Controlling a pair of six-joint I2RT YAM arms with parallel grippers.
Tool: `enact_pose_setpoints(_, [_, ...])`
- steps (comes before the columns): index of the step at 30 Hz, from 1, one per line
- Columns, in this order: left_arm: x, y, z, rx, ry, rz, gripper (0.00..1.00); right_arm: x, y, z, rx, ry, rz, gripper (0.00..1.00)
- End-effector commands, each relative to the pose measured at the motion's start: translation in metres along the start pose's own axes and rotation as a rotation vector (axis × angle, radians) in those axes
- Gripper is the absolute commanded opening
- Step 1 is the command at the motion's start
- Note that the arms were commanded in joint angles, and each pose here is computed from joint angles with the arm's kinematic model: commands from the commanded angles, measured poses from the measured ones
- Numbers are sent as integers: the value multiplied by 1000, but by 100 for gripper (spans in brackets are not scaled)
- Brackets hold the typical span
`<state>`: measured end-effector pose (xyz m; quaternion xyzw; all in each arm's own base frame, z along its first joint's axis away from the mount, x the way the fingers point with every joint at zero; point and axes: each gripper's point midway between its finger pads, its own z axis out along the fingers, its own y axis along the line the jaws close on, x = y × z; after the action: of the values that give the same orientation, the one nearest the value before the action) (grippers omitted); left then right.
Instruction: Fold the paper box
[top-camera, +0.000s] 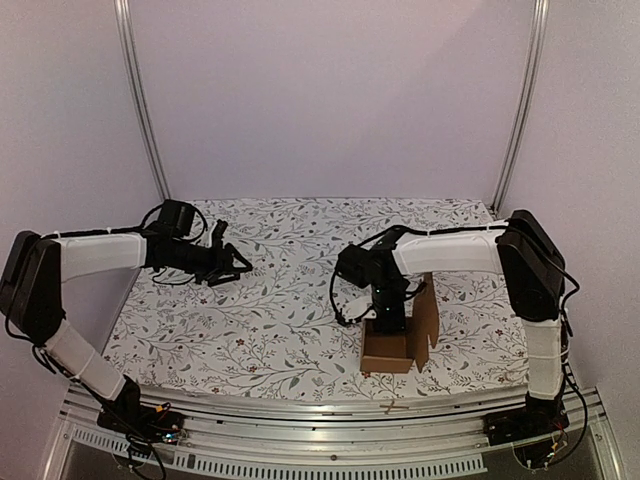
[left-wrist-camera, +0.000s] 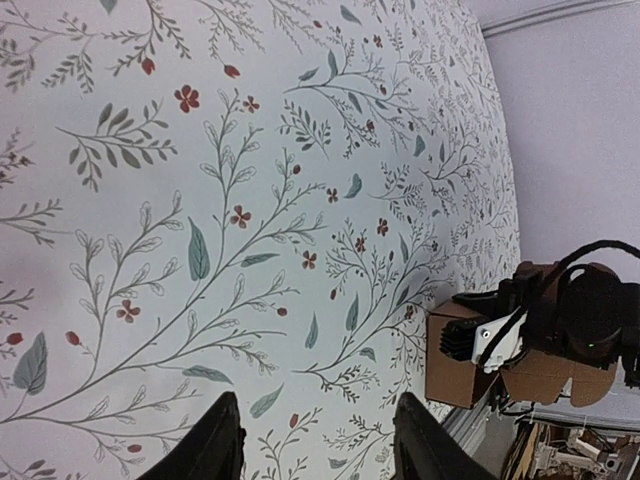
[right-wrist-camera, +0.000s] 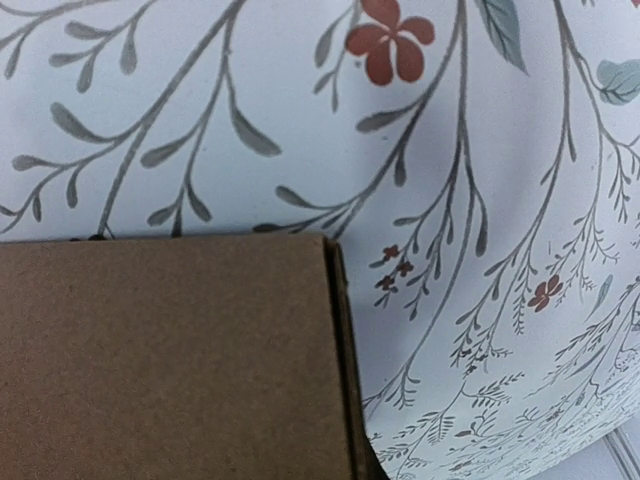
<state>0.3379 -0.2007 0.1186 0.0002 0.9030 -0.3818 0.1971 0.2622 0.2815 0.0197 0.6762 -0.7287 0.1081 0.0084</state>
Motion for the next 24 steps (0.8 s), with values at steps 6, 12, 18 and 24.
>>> enact_pose_setpoints(6, [7,10,11,0,20,-23,52,-8,-25,17,248,-35,43,3])
enact_pose_setpoints(12, [8,8,14,12,33,-27,52,-10,-15,5,170,-63,56,9])
enact_pose_setpoints(18, [-4,-9,-3,-1,-9,56,55,-7,-26,-61,174,-160,60,24])
enact_pose_setpoints(24, [-36,-43,-34,-135,-113,302,81,2,-58,-146,182,-298,137,41])
